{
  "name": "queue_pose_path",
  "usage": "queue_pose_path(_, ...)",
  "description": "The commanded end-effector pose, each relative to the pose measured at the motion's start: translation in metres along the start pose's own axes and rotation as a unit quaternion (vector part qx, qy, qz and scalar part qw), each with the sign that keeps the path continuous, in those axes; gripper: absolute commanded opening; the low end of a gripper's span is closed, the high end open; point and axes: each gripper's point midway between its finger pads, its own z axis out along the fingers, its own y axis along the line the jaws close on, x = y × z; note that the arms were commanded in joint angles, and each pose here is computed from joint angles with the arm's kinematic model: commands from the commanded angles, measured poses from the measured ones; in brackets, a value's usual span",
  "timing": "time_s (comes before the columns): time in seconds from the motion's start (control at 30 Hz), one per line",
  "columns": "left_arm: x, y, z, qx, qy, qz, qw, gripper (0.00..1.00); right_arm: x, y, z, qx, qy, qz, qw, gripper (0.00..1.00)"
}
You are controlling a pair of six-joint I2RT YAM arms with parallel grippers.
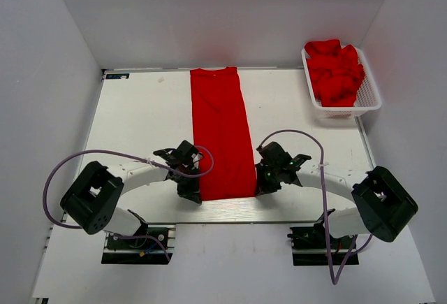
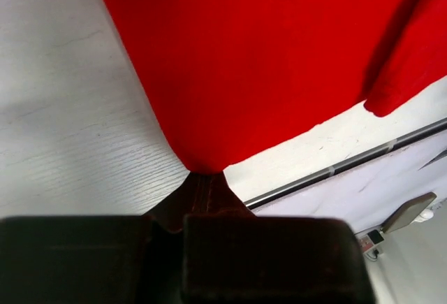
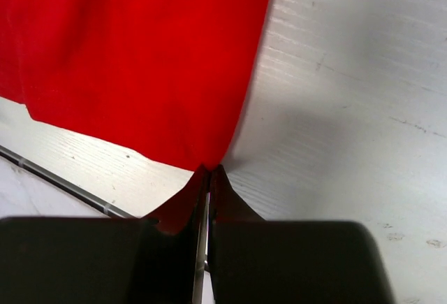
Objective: Fold and stack the t-shirts
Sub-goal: Grab the bottom of the folded rectangular tshirt with both arms, then fold the folded rectangular tshirt in 1/3 of the way
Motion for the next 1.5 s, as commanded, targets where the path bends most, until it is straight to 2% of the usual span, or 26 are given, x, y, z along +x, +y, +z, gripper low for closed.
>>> queue_pose_path(0.0,-0.008,0.008,0.003,-0.029,-0.025,0.006,0.999,0.00,-0.007,0.008,-0.002,-0.018,-0.017,-0.006,1.000,0.00)
queue_pose_path(0.5,-0.051,-0.026,-0.047,0.011,-0.150,0.055,0.987,0.00,-0.040,0.030,-0.023,-0.049,-0.079,-0.066,0.993,0.00)
queue_pose_path(0.67,-0.074,-0.040,-0.057,0.022,-0.180,0.067,0.981,0.00,-0.076,0.041,-0.040,-0.043,-0.138,-0.083,0.986,0.00)
queue_pose_path(0.8,-0.117,-0.036,-0.079,-0.023,-0.260,0.042,0.965,0.00,-0.126,0.031,-0.052,0.019,-0.206,-0.070,0.976,0.00)
queue_pose_path(0.83,-0.128,-0.038,-0.088,-0.033,-0.277,0.029,0.960,0.00,-0.131,0.026,-0.046,0.031,-0.201,-0.069,0.977,0.00)
queue_pose_path(0.9,-0.147,-0.029,-0.101,-0.067,-0.315,-0.002,0.947,0.00,-0.155,0.031,-0.054,0.032,-0.228,-0.072,0.970,0.00)
queue_pose_path(1.03,-0.183,-0.033,-0.122,-0.078,-0.374,-0.018,0.924,0.00,-0.192,0.025,-0.052,0.045,-0.253,-0.066,0.964,0.00)
queue_pose_path(1.17,-0.213,-0.028,-0.129,-0.097,-0.393,-0.040,0.913,0.00,-0.232,0.023,-0.064,0.061,-0.288,-0.068,0.953,0.00)
queue_pose_path(1.3,-0.244,-0.023,-0.137,-0.111,-0.408,-0.063,0.904,0.00,-0.268,0.024,-0.066,0.058,-0.296,-0.079,0.950,0.00)
queue_pose_path(1.47,-0.269,-0.010,-0.125,-0.113,-0.397,-0.062,0.909,0.00,-0.291,0.021,-0.054,0.044,-0.282,-0.084,0.955,0.00)
